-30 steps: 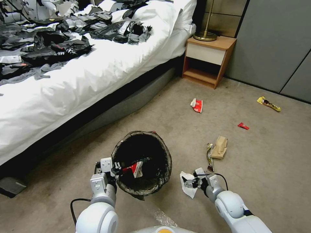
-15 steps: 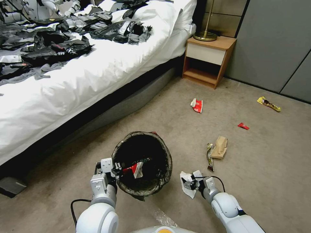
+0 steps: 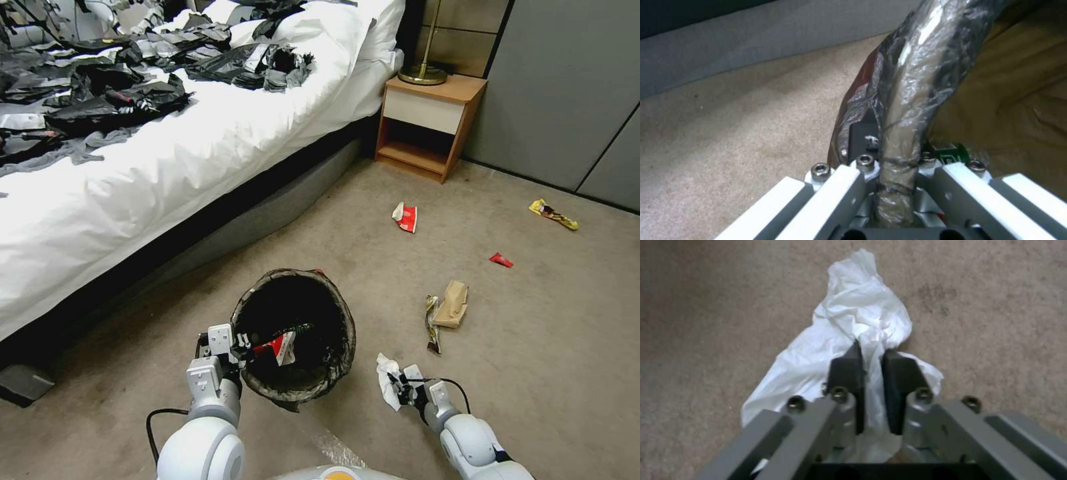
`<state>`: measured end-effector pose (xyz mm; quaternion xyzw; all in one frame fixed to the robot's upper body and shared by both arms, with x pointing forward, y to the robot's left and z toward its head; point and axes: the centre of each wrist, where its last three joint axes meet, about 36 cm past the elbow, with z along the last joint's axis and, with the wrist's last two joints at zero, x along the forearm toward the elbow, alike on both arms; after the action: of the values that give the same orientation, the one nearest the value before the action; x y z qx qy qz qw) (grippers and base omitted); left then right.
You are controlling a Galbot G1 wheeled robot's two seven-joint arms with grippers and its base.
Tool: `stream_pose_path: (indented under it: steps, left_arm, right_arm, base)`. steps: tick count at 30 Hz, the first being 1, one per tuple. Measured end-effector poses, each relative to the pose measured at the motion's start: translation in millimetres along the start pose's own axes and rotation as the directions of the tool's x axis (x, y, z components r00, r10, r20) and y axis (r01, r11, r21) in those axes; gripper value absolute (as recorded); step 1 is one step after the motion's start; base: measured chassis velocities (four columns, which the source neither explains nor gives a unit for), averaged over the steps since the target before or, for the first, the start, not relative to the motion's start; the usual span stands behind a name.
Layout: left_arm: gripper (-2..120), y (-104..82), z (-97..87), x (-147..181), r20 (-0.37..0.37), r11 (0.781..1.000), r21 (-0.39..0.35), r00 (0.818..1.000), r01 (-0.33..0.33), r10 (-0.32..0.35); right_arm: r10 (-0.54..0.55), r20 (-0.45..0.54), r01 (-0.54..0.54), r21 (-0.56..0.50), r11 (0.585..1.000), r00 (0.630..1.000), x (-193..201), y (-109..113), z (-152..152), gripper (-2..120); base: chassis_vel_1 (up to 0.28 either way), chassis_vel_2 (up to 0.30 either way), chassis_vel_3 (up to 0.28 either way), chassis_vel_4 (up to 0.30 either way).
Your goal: Pick up the trash bin, then pick up the garbage from the floor and place it into the trash bin.
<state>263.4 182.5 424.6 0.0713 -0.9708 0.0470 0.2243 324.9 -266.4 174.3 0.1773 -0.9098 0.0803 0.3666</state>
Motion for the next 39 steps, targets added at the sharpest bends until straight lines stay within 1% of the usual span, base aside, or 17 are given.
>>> stream_pose_path:
  steps: [3,16,19,20,23,24,25,27,28,30,31,34,35,36,37,38,39]
  left_arm:
    - [0,-0.1,-0.7,0.4,0.002,1.0,0.0,1.0,-0.001,0.001]
    - [0,-0.6,-0.8,0.5,0.001,1.0,0.001,1.0,-0.005,0.005]
    - [0,-1.0,-0.9,0.4,0.0,1.0,0.001,1.0,-0.008,0.008]
    - [0,-1.0,-0.9,0.4,0.0,1.0,0.001,1.0,-0.008,0.008]
    - [0,-0.4,0.7,-0.4,-0.005,1.0,-0.004,1.0,-0.008,0.008]
    - [0,-0.4,0.7,-0.4,-0.005,1.0,-0.004,1.0,-0.008,0.008]
    - [0,-0.4,1.8,-0.9,-0.009,1.0,-0.006,1.0,-0.009,0.009]
    - [0,-1.1,4.0,-1.6,-0.015,1.0,-0.009,1.0,-0.012,0.011]
    - [0,-1.1,4.0,-1.6,-0.015,1.0,-0.009,1.0,-0.012,0.011]
    - [0,-2.9,6.2,-1.9,-0.021,1.0,-0.013,1.0,-0.018,0.018]
    - [0,-2.9,6.2,-1.9,-0.021,1.0,-0.013,1.0,-0.018,0.018]
    - [0,-4.9,8.0,-1.3,-0.027,1.0,-0.019,0.999,-0.025,0.024]
    - [0,-4.9,8.0,-1.3,-0.027,1.0,-0.019,0.999,-0.025,0.024]
    - [0,-5.7,9.0,-0.5,-0.03,0.999,-0.021,0.999,-0.027,0.027]
    - [0,-6.0,9.8,0.1,-0.032,0.999,-0.022,0.999,-0.028,0.027]
    - [0,-6.0,9.8,0.1,-0.032,0.999,-0.022,0.999,-0.028,0.027]
    - [0,-6.7,10.9,1.0,-0.036,0.999,-0.025,0.999,-0.03,0.029]
  right_arm:
    - [0.003,0.004,-0.003,0.001,1.0,1.0,0.2,-0.7,0.4,0]
    - [0.057,0.089,-0.056,-0.006,0.998,0.994,4.2,-0.3,-9.6,0]
    - [0.097,0.189,-0.089,-0.049,0.995,0.977,13.8,3.7,-28.9,0]
    - [0.097,0.189,-0.089,-0.049,0.995,0.977,13.8,3.7,-28.9,0]
    - [0.112,0.357,-0.081,-0.101,0.992,0.927,31.6,7.0,-60.8,0]
    - [0.112,0.357,-0.081,-0.101,0.992,0.927,31.6,7.0,-60.8,0]
    - [0.109,0.447,-0.064,-0.116,0.991,0.888,41.0,9.2,-77.1,0]
    - [0.075,0.617,0.003,-0.125,0.992,0.783,63.0,15.9,-109.5,0]
    - [0.075,0.617,0.003,-0.125,0.992,0.783,63.0,15.9,-109.5,0]
    - [-0.013,0.78,0.126,-0.085,0.988,0.626,98.5,27.9,-149.1,0]
    - [-0.013,0.78,0.126,-0.085,0.988,0.626,98.5,27.9,-149.1,0]
    - [-0.145,0.878,0.237,0.037,0.971,0.456,138.4,50.7,-180.3,0]
    - [-0.145,0.878,0.237,0.037,0.971,0.456,138.4,50.7,-180.3,0]
    - [-0.205,0.892,0.274,0.096,0.957,0.403,153.9,62.6,-187.3,0]
    - [-0.237,0.893,0.291,0.127,0.948,0.383,160.9,70.0,-189.0,0]
    - [-0.237,0.893,0.291,0.127,0.948,0.383,160.9,70.0,-189.0,0]
    - [-0.281,0.887,0.312,0.167,0.935,0.367,167.7,80.6,-188.3,0]
  base:
    - [0.0,0.0,0.0,0.0]
    - [0.0,0.0,0.0,0.0]
    - [0.0,0.0,0.0,0.0]
    - [0.0,0.0,0.0,0.0]
    - [0.0,0.0,0.0,0.0]
    - [0.0,0.0,0.0,0.0]
    - [0.0,0.0,0.0,0.0]
    - [0.0,0.0,0.0,0.0]
    - [0.0,0.0,0.0,0.0]
    - [0.0,0.0,0.0,0.0]
    - [0.0,0.0,0.0,0.0]
    - [0.0,0.0,0.0,0.0]
    - [0.0,0.0,0.0,0.0]
    - [0.0,0.0,0.0,0.0]
    - [0.0,0.0,0.0,0.0]
    - [0.0,0.0,0.0,0.0]
    - [0.0,0.0,0.0,0.0]
